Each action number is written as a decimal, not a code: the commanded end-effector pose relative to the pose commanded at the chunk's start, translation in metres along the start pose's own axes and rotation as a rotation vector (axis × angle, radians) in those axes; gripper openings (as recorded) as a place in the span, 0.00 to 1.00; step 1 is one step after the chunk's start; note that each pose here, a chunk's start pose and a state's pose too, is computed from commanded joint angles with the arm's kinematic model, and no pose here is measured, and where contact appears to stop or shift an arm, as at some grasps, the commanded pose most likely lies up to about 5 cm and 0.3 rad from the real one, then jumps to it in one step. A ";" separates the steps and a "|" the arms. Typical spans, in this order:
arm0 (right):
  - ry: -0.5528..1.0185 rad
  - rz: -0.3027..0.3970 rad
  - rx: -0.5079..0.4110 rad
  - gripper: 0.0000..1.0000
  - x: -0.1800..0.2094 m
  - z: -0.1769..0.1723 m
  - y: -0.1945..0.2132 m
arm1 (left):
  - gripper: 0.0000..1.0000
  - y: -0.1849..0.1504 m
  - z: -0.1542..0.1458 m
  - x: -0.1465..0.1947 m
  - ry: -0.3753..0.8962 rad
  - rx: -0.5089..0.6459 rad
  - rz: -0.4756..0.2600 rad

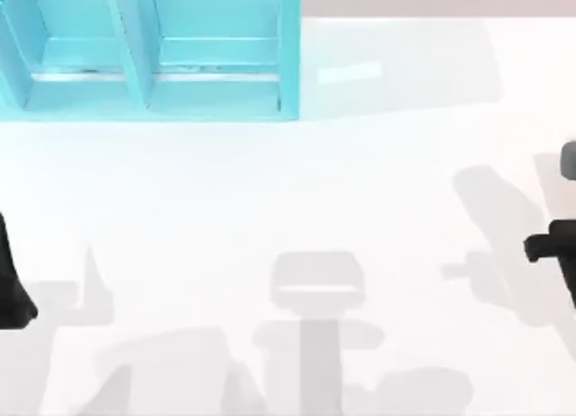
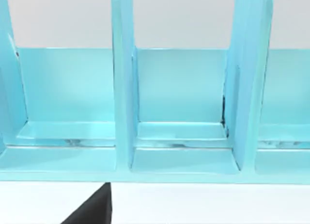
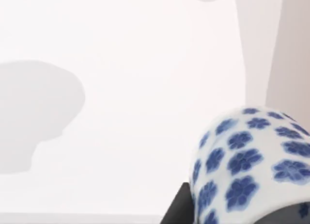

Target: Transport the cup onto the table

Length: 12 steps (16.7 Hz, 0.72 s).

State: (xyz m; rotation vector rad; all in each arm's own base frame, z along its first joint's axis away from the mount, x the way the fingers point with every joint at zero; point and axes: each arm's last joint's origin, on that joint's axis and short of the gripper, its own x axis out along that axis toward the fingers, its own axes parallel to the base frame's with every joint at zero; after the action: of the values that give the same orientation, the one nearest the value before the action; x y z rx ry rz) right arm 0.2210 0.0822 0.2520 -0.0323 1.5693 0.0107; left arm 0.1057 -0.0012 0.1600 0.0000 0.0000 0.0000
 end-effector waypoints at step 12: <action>-0.004 0.008 0.037 0.00 0.001 -0.044 0.084 | 1.00 0.000 0.000 0.000 0.000 0.000 0.000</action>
State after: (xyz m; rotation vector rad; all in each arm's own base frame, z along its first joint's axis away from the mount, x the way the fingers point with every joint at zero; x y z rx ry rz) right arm 0.1746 0.1653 0.2496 0.0038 1.5658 -0.0120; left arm 0.1057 -0.0012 0.1600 0.0000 0.0000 0.0000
